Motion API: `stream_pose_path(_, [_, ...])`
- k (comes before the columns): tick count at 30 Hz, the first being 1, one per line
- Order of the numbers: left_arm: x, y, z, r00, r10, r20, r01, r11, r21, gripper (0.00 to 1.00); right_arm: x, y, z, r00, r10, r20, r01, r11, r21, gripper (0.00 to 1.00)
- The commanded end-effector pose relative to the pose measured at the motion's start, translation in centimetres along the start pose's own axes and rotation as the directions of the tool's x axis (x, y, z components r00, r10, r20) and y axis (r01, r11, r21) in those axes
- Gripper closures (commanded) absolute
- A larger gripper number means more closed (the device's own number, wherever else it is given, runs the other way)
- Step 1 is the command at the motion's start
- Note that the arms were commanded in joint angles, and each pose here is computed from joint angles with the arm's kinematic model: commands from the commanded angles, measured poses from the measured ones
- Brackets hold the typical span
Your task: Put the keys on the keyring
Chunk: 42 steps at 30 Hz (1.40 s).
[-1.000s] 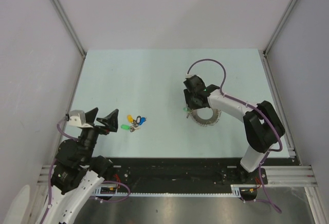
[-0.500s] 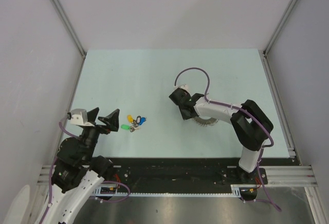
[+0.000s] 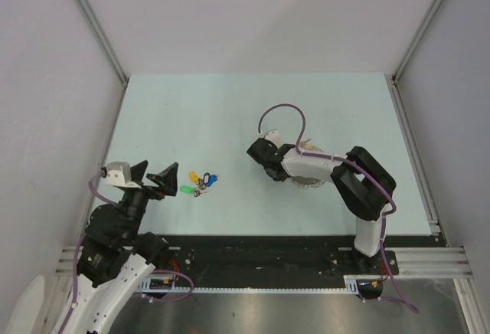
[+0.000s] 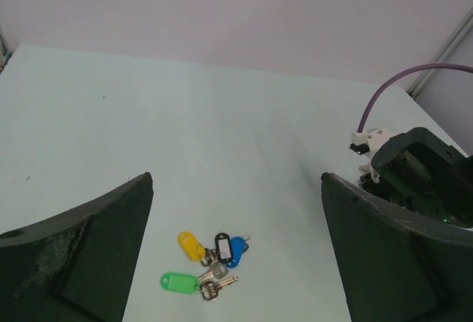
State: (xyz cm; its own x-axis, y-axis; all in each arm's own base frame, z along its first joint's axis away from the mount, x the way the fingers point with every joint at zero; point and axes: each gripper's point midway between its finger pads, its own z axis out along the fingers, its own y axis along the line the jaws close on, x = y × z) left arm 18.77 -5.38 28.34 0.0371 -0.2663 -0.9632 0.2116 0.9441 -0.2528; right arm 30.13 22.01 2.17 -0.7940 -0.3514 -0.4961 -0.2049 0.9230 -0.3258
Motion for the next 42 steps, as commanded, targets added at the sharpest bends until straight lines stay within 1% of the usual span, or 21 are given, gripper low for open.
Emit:
stream_pose_path(1, [0.3,0.0,0.4,1.000,0.018,-0.014,-0.018,1.000,-0.005,0.00,-0.2,-0.6,-0.3,1.000,0.000,0.021,-0.001,0.999,0.045,1.00])
stream_pose_path(3, [0.5,0.0,0.4,1.000,0.021,-0.021,-0.021,1.000,-0.005,0.00,-0.8,-0.6,-1.3,0.999,0.002,0.040,-0.003,1.000,0.018,1.00])
stream_pose_path(6, [0.7,0.0,0.6,0.999,0.024,-0.030,-0.024,1.000,-0.005,0.00,-1.8,0.2,-3.3,0.997,0.006,0.075,-0.001,0.997,-0.073,1.00])
stream_pose_path(9, [0.8,-0.1,0.7,0.999,0.026,-0.038,-0.026,1.000,-0.005,0.00,-2.2,0.5,-4.9,0.993,0.052,0.109,-0.033,0.985,-0.168,1.00])
stream_pose_path(10, [0.9,0.0,0.7,0.999,0.029,-0.042,-0.029,1.000,-0.007,0.00,-1.6,0.9,-5.2,0.994,0.058,0.096,-0.037,0.976,-0.213,1.00])
stream_pose_path(11, [0.8,-0.1,0.7,0.999,0.027,-0.039,-0.027,1.000,-0.005,0.00,-0.6,0.6,-4.8,0.995,0.066,0.072,-0.048,0.973,-0.226,1.00])
stream_pose_path(13, [0.9,0.0,0.8,0.999,0.028,-0.043,-0.028,1.000,-0.007,0.00,0.3,0.8,-5.2,0.994,0.096,0.044,-0.080,0.955,-0.284,0.94])
stream_pose_path(14, [1.0,-0.1,0.8,0.999,0.030,-0.045,-0.030,1.000,-0.006,0.00,1.7,0.5,-4.7,0.995,0.094,0.013,-0.087,0.956,-0.279,0.93])
stream_pose_path(15, [1.0,-0.1,0.8,0.999,0.030,-0.045,-0.030,1.000,-0.003,0.00,2.1,0.3,-5.0,0.995,0.104,0.007,-0.098,0.953,-0.287,0.92])
stream_pose_path(16, [1.1,-0.1,0.8,0.998,0.029,-0.048,-0.030,1.000,-0.004,0.00,2.6,0.3,-5.1,0.993,0.122,-0.007,-0.119,0.950,-0.289,0.87])
stream_pose_path(18, [1.2,-0.1,0.9,0.998,0.031,-0.054,-0.032,0.999,-0.005,0.00,4.2,-0.3,-5.0,0.991,0.130,-0.041,-0.137,0.954,-0.267,0.81])
stream_pose_path(19, [1.2,-0.1,0.9,0.998,0.034,-0.057,-0.034,0.999,-0.005,0.00,4.1,-0.9,-5.4,0.987,0.157,-0.032,-0.160,0.954,-0.253,0.75])
stream_pose_path(21, [1.2,-0.1,0.9,0.998,0.032,-0.057,-0.033,0.999,-0.005,0.00,4.8,-1.8,-5.9,0.981,0.186,-0.045,-0.192,0.957,-0.217,0.70])
stream_pose_path(23, [1.3,-0.1,1.0,0.998,0.033,-0.060,-0.034,0.999,-0.006,0.00,4.5,-2.4,-6.5,0.978,0.207,-0.021,-0.207,0.958,-0.199,0.67])
stream_pose_path(27, [1.3,-0.1,1.0,0.997,0.036,-0.064,-0.037,0.999,-0.005,0.00,3.7,-1.4,-7.5,0.975,0.221,0.013,-0.212,0.946,-0.244,0.66])
stream_pose_path(32, [1.5,-0.1,1.1,0.997,0.036,-0.068,-0.037,0.999,-0.008,0.00,2.9,-0.9,-6.7,0.961,0.275,-0.004,-0.265,0.924,-0.275,0.67])
stream_pose_path(36, [1.5,-0.1,1.1,0.997,0.037,-0.070,-0.038,0.999,-0.008,0.00,1.6,-0.7,-6.0,0.945,0.327,-0.019,-0.315,0.891,-0.327,0.71])
stream_pose_path(38, [1.5,-0.1,1.1,0.997,0.039,-0.071,-0.039,0.999,-0.007,0.00,1.1,-1.3,-5.5,0.939,0.342,-0.019,-0.329,0.884,-0.331,0.73])
stream_pose_path(42, [1.5,-0.2,1.1,0.997,0.039,-0.072,-0.039,0.999,-0.002,0.00,1.3,-1.7,-4.2,0.939,0.338,-0.064,-0.339,0.876,-0.344,0.77])
